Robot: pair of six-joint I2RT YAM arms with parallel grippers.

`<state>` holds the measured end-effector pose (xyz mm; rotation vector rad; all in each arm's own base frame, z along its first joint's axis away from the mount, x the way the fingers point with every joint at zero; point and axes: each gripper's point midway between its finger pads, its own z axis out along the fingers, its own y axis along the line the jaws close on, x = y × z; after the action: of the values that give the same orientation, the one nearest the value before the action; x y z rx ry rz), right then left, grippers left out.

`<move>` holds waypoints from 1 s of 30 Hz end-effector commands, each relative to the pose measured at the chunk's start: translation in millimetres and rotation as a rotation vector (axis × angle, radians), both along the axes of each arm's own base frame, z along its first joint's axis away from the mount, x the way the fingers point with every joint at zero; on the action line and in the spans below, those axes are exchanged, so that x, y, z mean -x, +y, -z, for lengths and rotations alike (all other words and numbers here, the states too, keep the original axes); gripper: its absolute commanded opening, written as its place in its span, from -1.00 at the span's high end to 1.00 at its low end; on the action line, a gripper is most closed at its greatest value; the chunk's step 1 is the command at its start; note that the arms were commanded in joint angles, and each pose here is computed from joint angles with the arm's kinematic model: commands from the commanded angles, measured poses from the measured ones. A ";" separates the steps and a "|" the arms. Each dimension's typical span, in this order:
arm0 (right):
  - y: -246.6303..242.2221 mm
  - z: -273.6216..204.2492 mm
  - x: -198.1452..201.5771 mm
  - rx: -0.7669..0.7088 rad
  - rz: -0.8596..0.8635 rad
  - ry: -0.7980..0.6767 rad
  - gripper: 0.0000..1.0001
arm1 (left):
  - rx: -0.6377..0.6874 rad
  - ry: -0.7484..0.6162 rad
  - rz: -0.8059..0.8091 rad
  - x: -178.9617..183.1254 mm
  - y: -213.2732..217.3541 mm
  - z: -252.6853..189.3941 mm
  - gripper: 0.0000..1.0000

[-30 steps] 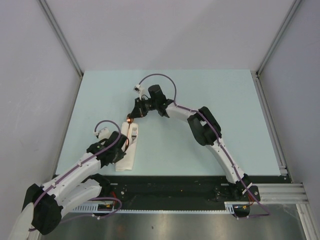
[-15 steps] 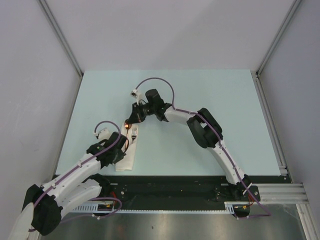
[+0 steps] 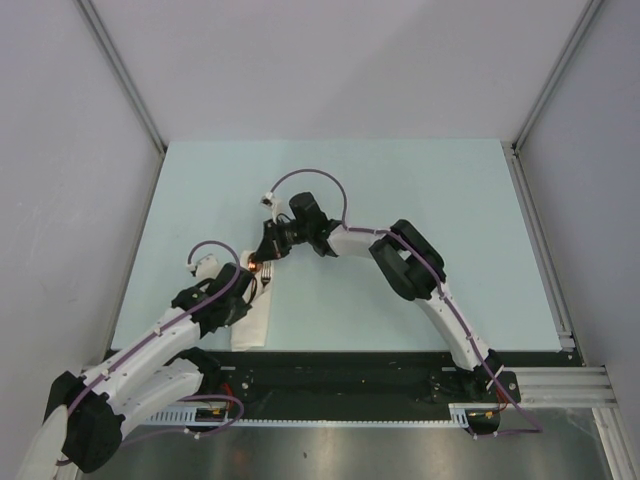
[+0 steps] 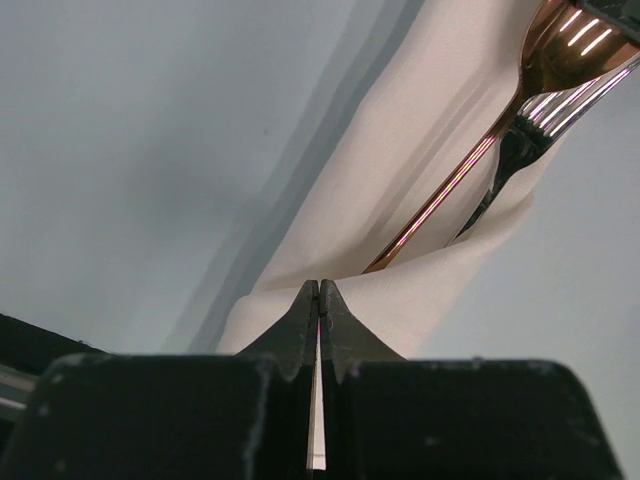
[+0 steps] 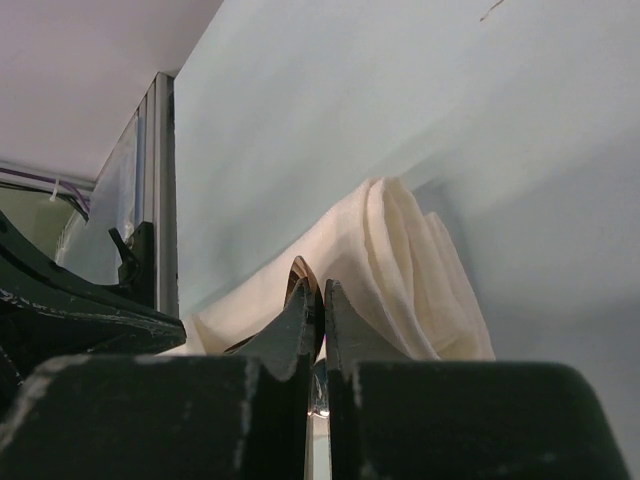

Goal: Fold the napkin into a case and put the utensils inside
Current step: Place the spoon at the center of the board.

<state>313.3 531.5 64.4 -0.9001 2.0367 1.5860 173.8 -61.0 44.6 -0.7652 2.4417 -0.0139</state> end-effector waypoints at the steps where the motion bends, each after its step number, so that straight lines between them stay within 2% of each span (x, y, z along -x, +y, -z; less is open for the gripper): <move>1: 10.9 -42.9 11.2 -0.081 -0.036 -0.067 0.96 | 0.002 -0.089 -0.012 -19.9 -1.9 -24.3 0.98; 12: 11.2 -29.3 18.8 -0.054 -0.056 -0.038 0.74 | -0.002 -0.107 -0.013 -20.1 0.6 -30.7 0.97; 25: 16.1 -46.5 -11.4 0.027 -0.001 -0.084 -0.07 | -0.021 -0.131 -0.020 -24.3 4.1 -39.9 0.95; 30: 13.0 -57.7 -19.2 0.033 0.004 -0.106 -0.18 | -0.021 -0.139 -0.019 -25.2 4.3 -43.0 0.95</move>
<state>321.1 546.7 100.5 -0.9521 2.0364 1.5200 188.5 -59.0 68.5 -0.7539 2.3612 -0.0228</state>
